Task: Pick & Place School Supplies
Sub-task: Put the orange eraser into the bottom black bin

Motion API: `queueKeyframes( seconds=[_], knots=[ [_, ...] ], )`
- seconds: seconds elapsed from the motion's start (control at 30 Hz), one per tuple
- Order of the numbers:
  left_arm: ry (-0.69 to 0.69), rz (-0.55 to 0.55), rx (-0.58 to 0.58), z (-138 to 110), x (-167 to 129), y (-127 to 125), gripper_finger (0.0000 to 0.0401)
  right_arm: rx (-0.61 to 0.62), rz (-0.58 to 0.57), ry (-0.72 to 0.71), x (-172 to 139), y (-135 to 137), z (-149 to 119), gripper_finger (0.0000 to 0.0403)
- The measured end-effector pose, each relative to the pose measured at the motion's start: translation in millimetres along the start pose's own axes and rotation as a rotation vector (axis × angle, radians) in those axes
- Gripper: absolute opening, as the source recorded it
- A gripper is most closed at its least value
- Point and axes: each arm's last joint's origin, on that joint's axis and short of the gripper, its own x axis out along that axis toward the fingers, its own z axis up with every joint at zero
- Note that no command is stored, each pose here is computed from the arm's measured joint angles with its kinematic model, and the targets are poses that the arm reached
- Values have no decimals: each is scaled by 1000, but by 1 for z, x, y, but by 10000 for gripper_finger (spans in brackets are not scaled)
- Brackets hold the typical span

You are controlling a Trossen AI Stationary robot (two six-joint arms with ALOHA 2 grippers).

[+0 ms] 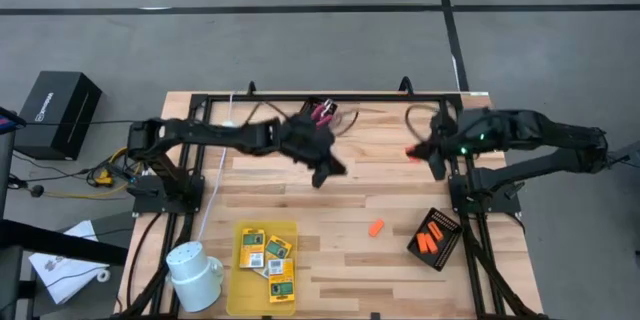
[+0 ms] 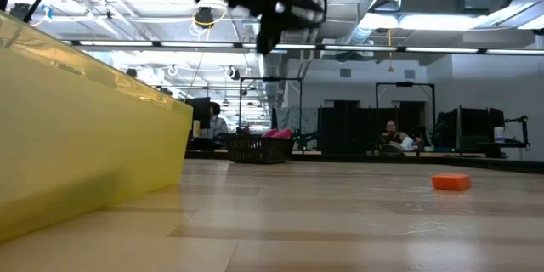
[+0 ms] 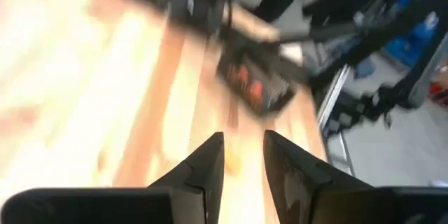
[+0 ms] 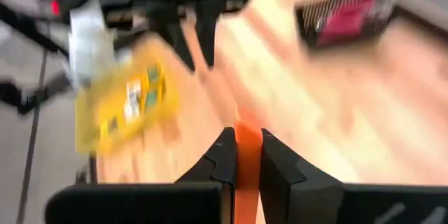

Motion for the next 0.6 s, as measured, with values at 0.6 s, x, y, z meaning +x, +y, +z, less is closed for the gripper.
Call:
queueKeyframes(
  seconds=[0.6],
  knots=[
    [-82, 58, -15, -72, 22, -21, 95, 320, -72, 415, 29, 5, -140, 23]
  ],
)
